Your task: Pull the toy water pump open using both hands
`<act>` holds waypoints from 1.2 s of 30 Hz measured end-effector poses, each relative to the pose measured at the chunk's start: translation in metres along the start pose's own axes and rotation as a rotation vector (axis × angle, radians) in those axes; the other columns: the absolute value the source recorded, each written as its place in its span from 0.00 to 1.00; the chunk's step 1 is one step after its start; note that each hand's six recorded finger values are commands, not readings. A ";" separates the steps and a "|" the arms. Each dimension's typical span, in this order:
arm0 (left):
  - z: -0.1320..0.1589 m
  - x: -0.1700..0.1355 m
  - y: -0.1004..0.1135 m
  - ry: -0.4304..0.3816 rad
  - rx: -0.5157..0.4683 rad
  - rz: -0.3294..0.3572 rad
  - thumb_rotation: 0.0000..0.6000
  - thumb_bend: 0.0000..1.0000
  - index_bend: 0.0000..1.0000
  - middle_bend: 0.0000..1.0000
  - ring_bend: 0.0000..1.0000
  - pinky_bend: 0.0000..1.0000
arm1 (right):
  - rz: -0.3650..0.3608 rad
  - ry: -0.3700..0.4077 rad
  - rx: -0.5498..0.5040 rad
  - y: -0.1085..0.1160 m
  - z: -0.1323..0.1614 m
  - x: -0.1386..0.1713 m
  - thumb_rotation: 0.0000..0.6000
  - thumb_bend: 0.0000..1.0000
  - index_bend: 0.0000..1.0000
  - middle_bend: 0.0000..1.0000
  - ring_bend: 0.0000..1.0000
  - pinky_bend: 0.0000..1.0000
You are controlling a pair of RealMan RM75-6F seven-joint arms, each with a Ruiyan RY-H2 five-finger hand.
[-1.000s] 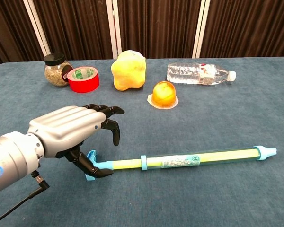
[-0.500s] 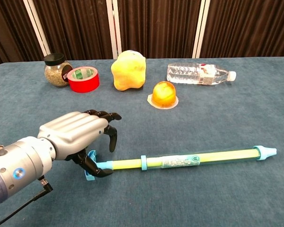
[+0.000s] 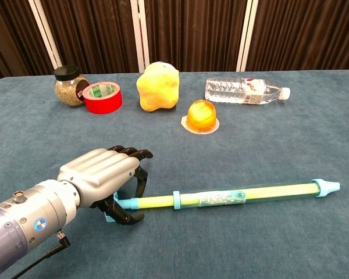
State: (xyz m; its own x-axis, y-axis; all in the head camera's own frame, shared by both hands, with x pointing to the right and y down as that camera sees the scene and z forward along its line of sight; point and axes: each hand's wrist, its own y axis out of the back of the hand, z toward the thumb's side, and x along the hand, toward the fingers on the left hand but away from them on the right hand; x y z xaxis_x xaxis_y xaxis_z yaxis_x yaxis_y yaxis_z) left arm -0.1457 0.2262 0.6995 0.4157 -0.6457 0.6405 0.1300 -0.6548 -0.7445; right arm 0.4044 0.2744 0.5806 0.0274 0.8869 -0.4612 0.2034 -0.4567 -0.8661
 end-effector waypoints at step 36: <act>-0.008 -0.006 0.058 -0.150 0.129 0.107 1.00 0.39 0.59 0.04 0.00 0.01 | 0.036 0.022 -0.029 -0.011 0.025 -0.011 1.00 0.23 0.29 0.01 0.00 0.00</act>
State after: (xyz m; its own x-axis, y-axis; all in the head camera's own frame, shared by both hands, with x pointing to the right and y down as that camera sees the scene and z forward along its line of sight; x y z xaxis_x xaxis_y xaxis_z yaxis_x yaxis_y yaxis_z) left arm -0.1479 0.1883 0.6540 0.5610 -0.6371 0.5285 0.1877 -0.5239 -0.8308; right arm 0.3778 0.2680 0.5903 0.0570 0.8716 -0.4868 0.2304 -0.4860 -0.8431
